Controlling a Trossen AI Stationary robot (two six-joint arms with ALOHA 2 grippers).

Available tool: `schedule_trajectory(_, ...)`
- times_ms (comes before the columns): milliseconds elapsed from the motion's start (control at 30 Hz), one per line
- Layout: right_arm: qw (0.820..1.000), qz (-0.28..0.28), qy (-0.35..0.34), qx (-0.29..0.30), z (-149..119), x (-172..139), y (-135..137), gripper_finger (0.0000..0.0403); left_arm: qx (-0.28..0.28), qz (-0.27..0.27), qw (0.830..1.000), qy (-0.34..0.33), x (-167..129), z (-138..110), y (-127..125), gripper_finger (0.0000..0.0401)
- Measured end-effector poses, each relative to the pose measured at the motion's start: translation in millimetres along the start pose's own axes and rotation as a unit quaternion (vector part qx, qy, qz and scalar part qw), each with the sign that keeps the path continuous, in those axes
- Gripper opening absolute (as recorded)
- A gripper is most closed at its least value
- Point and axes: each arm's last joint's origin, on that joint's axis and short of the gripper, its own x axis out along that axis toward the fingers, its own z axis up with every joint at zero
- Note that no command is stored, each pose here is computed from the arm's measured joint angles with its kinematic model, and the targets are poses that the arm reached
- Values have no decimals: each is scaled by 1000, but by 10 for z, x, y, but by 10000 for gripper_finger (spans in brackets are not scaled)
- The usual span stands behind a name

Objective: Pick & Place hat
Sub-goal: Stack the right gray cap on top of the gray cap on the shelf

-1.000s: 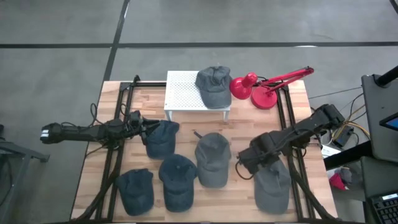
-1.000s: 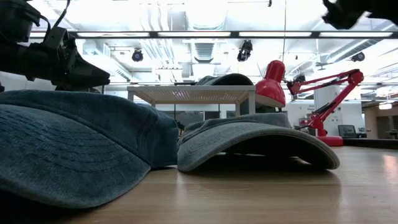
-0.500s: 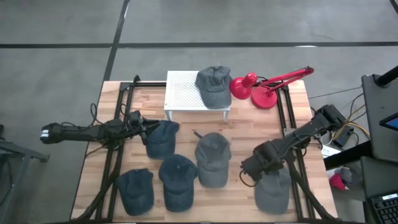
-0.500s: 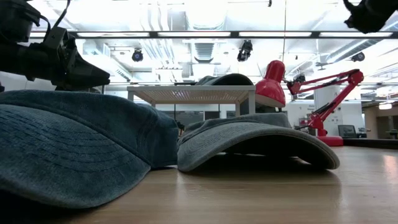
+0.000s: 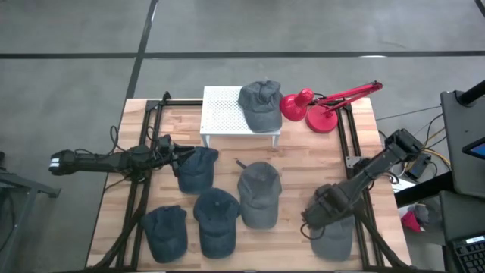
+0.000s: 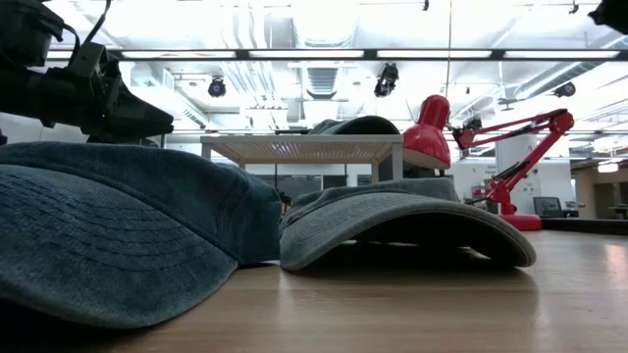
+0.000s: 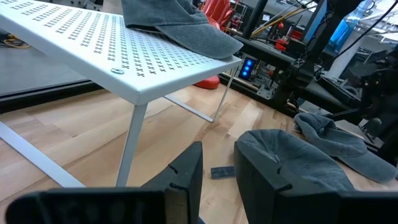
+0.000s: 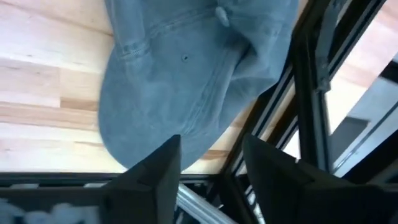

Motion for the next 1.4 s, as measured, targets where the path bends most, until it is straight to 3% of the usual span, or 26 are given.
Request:
schedule_trajectory(333,998,13,2,66,-126,286,-6,216,0,0,1000,0,0,-1,0,94)
schedule_trajectory(767,993,1,-8,122,31,733,-45,217,0,0,1000,0,0,0,0,94)
schedule_trajectory(1400,989,20,-10,149,234,1145,-95,206,0,0,1000,0,0,0,0,94)
